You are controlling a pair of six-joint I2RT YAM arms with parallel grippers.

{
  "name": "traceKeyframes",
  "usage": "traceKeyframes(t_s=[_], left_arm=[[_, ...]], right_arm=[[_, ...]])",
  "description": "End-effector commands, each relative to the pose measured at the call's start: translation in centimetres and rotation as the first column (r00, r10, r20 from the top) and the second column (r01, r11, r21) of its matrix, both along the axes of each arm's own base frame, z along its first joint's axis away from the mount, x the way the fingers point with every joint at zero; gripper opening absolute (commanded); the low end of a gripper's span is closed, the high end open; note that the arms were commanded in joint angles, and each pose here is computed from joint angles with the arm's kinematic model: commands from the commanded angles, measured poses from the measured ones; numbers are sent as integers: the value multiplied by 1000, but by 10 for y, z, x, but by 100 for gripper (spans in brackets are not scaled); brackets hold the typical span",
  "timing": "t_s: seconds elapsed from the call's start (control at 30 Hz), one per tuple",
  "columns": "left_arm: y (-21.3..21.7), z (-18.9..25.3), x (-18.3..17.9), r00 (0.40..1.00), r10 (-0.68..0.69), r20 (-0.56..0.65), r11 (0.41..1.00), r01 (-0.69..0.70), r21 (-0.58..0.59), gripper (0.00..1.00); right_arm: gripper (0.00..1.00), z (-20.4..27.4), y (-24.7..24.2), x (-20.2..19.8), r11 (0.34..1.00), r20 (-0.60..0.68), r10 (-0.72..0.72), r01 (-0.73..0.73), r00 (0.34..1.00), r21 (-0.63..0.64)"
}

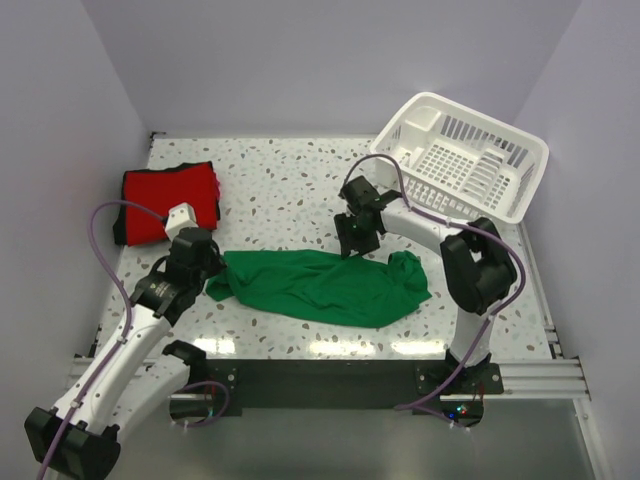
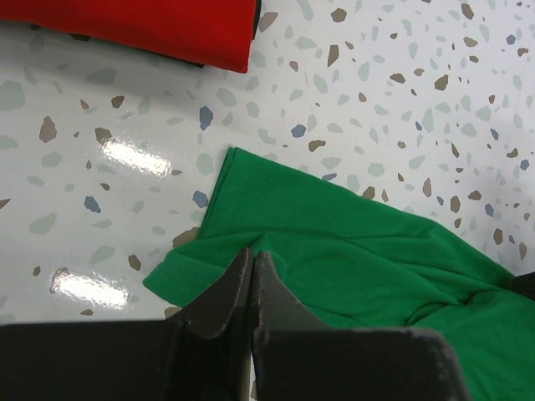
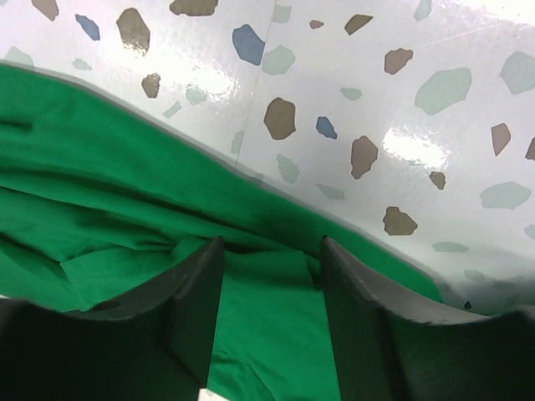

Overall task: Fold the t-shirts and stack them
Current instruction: Flatten the tshirt out

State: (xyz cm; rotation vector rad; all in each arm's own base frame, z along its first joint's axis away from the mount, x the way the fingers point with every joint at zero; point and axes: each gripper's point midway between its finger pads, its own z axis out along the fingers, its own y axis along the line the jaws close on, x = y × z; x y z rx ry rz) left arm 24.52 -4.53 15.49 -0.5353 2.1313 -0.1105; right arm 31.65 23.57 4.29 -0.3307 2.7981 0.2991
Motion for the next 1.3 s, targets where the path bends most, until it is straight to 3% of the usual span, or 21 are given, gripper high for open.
traceKeyframes(t_s=[0.0,0.1,0.13,0.17,0.43,0.53,0.57,0.67,0.7,0.8,1.03,1.27], left_arm=[[2,16,8,998,15,57,1000,-15,-2,0],[3,14,7,998,20,55,1000,-20,-5,0],[3,13,7,998,21,53,1000,-21,-5,0],[3,14,7,998,22,57,1000,-21,-8,0],[0,7,7,999,13,46,1000,-12,-21,0],[-3,0,4,1000,4,28,1000,-3,-30,0],[-4,-2,4,1000,4,25,999,-3,-36,0],[-6,-6,1,1000,-2,19,999,3,-50,0],[-6,-6,1,1000,-2,18,999,3,-52,0],[-6,-7,-1,1000,-2,19,998,3,-60,0],[-4,-3,-5,999,3,32,998,-1,-64,0],[-1,0,-7,999,0,35,999,2,-48,0]], right_arm=[[48,11,2,-2,999,5,19,-20,1000,29],[24,19,6,-12,997,-12,43,-42,999,69],[4,22,6,-14,996,-14,50,-49,999,74],[0,24,4,-19,996,-22,52,-50,998,76],[0,88,-20,-70,978,93,115,-129,989,164],[0,79,-38,-108,970,60,156,-164,986,179],[0,60,-49,-130,974,-11,166,-162,986,159],[15,35,-72,-164,985,-117,140,-127,983,114],[27,36,-69,-164,984,-107,138,-124,985,127],[49,52,-67,-145,989,-43,94,-89,995,115],[51,46,-50,-125,990,-55,32,-24,998,142],[50,25,-62,-120,997,-74,-49,53,996,54]])
